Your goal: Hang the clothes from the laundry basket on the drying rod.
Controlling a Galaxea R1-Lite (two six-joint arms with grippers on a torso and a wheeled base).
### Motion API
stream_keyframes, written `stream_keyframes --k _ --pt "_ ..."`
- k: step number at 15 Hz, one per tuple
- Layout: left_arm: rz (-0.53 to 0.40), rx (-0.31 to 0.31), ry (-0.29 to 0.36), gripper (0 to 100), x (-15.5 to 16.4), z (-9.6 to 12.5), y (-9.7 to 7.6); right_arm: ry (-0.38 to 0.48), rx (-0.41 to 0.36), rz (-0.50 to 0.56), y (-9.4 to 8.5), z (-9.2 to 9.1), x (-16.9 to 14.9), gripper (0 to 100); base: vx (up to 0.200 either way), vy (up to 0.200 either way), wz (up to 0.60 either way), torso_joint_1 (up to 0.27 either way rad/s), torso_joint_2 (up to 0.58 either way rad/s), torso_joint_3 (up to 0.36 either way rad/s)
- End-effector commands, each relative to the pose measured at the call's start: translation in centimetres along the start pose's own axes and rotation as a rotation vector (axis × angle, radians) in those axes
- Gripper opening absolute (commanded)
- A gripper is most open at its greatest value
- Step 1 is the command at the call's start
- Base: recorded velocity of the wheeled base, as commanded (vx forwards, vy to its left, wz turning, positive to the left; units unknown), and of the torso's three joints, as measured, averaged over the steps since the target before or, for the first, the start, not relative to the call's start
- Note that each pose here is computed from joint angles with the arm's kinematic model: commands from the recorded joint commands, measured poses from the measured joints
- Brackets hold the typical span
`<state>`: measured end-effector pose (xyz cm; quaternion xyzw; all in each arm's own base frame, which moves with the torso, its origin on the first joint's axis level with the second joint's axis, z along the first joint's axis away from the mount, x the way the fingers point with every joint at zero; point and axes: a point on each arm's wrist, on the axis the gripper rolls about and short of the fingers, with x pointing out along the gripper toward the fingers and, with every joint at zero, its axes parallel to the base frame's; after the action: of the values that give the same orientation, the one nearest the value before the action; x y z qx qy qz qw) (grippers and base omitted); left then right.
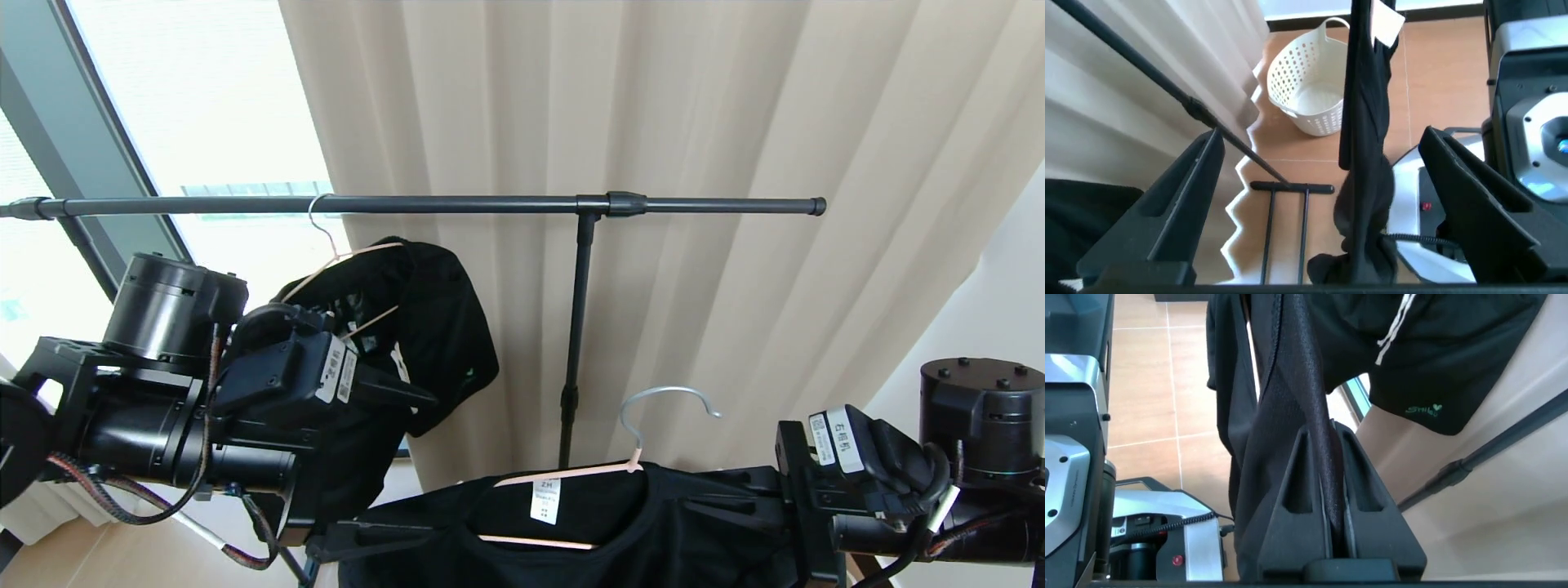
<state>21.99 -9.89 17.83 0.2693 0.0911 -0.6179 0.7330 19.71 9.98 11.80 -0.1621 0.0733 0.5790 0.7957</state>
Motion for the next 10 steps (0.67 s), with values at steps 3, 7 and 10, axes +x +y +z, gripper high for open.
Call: stream_keyframes --k 3,7,10 --pt "-0.075 -0.017 0.014 100 2.8 -0.6 0.9 0.0 -0.001 -0.001 -0.1 0.0 0.1 0 0.0 0.0 0.0 0.0 0.0 0.0" --pt "-0.117 -0.011 0.013 100 4.3 -0.3 0.9 -0.002 -0.004 -0.002 -0.1 0.1 0.0 0 0.0 0.0 0.0 0.0 0.0 0.0" --pt "-0.117 -0.007 0.05 100 5.4 -0.4 1.1 -0.006 -0.008 -0.002 0.0 0.2 0.0 0 0.0 0.0 0.0 0.0 0.0 0.0"
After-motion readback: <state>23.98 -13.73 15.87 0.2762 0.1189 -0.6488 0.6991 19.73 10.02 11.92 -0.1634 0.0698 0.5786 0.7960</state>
